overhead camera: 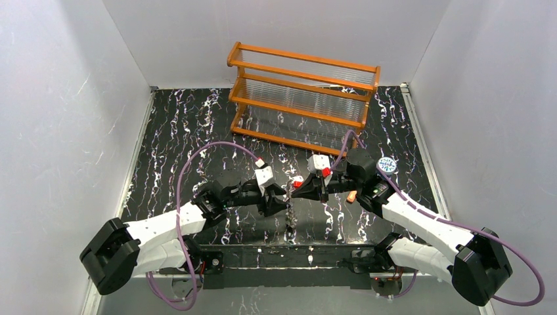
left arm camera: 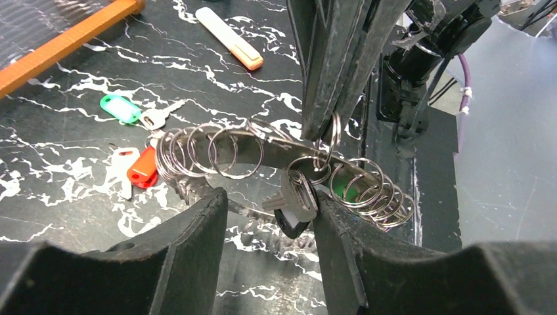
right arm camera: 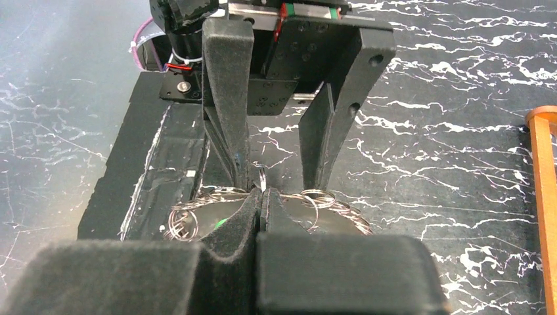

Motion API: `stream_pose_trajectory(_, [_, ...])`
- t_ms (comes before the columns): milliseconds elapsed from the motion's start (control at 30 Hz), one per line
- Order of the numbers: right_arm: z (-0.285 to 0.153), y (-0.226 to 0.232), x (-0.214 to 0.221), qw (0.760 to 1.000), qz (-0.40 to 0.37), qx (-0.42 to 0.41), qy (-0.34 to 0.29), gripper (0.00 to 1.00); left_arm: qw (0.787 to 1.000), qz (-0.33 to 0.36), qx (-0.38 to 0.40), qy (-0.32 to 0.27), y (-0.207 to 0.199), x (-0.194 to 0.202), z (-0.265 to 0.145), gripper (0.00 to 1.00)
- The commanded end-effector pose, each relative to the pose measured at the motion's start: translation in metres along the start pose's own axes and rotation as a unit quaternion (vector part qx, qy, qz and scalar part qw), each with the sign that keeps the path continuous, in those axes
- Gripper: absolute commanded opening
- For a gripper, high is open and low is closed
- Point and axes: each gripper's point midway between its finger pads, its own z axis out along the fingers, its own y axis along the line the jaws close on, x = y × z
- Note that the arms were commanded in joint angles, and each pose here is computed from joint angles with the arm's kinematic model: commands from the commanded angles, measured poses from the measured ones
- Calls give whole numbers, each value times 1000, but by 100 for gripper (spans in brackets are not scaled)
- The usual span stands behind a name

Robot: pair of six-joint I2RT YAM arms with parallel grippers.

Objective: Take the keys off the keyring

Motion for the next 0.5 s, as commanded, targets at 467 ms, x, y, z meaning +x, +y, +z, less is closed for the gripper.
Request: stream_pose_trajectory(467, [0, 6, -36, 997, -48, -30, -46, 1, 998, -8, 39, -44, -16, -12, 1, 26])
